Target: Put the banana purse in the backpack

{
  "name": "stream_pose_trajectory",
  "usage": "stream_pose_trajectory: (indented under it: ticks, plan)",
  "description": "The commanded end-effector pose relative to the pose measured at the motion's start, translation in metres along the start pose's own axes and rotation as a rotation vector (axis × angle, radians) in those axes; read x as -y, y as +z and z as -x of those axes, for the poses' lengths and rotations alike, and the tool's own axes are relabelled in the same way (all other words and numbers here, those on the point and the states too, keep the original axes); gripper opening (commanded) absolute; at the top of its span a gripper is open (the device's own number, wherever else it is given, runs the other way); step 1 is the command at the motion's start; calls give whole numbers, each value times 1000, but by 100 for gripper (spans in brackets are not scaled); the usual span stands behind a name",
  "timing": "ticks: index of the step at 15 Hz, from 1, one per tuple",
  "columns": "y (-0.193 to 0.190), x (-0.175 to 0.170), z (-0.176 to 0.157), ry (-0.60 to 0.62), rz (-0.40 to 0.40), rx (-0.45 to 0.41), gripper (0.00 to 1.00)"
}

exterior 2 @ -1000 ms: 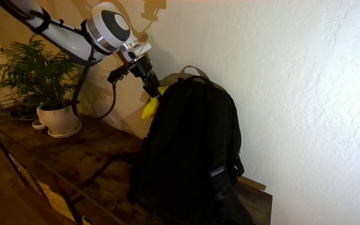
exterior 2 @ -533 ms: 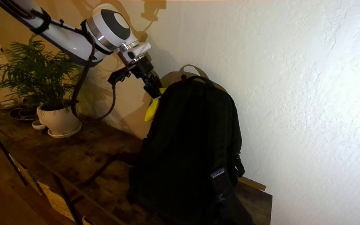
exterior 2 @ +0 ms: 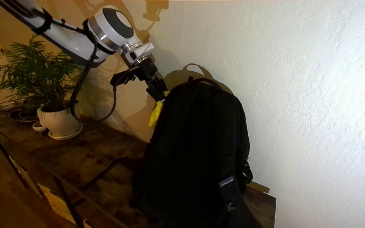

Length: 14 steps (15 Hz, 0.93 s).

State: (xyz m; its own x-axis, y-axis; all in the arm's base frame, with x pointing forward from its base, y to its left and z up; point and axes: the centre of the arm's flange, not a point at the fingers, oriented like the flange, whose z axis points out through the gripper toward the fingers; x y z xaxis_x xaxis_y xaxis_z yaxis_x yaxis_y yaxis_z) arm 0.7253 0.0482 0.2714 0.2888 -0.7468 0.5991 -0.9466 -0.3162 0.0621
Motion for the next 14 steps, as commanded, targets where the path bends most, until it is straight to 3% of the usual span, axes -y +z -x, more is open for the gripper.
stream_pose_trajectory:
  ticks: [1,7,14]
  plan:
    - [-4,-17,-14,11,31,-7,7]
    - [20,-4,-35,-27,39,60,7]
    - [63,5,-47,-90,31,257,7]
